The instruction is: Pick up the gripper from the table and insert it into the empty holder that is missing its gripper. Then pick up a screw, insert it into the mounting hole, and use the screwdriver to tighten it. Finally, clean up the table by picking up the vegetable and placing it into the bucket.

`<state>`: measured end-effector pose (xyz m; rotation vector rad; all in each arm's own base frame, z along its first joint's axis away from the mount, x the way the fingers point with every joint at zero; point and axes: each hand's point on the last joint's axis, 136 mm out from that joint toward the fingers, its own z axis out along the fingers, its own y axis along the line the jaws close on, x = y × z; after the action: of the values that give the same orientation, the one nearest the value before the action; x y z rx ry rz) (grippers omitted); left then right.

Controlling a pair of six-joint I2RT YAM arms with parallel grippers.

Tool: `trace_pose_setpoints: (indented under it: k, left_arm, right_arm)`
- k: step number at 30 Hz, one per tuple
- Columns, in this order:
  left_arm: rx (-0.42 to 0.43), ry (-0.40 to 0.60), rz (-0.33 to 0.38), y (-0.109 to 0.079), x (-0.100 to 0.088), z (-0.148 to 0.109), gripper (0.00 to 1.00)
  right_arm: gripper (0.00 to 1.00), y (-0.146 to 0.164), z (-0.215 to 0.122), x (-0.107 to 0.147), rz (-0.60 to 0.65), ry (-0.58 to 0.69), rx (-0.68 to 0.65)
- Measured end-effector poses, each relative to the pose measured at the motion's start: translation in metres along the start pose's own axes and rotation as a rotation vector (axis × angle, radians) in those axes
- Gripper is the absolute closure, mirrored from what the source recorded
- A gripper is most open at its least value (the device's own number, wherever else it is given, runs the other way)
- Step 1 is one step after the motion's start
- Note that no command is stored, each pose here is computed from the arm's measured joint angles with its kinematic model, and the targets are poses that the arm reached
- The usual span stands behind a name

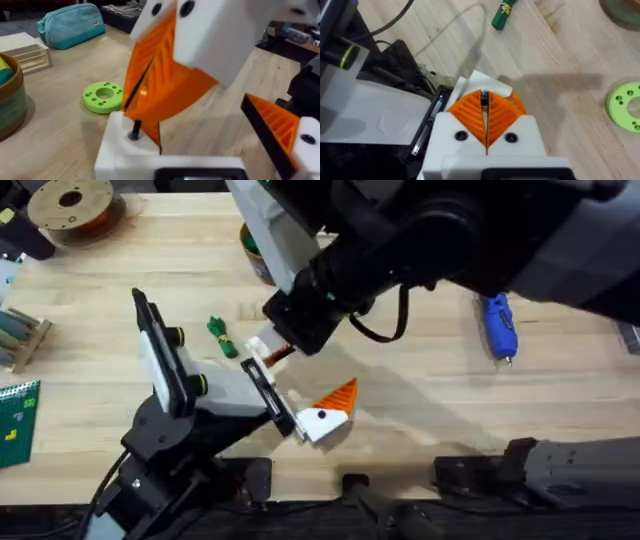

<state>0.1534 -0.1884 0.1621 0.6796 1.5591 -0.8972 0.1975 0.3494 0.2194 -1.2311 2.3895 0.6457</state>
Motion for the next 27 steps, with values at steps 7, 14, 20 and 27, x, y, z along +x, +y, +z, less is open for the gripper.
trace_pose_setpoints:
  k: [7, 14, 20, 27]
  left_arm:
    - [0.000, 0.000, 0.001, 0.000, 0.000, 0.000, 0.014]
    - [0.000, 0.000, 0.001, 0.000, 0.000, 0.000, 0.014]
    - [0.000, 0.000, 0.001, 0.000, 0.000, 0.000, 0.014]
    - [0.000, 0.000, 0.001, 0.000, 0.000, 0.000, 0.014]
  right_arm:
    - [0.994, 0.000, 0.000, -0.004, -0.004, -0.016, -0.001]
    - [0.994, -0.002, -0.001, -0.004, 0.000, -0.018, 0.001]
    - [0.994, -0.007, -0.017, -0.013, 0.017, -0.031, 0.013]
    - [0.994, -0.002, -0.047, -0.031, 0.011, -0.094, 0.014]
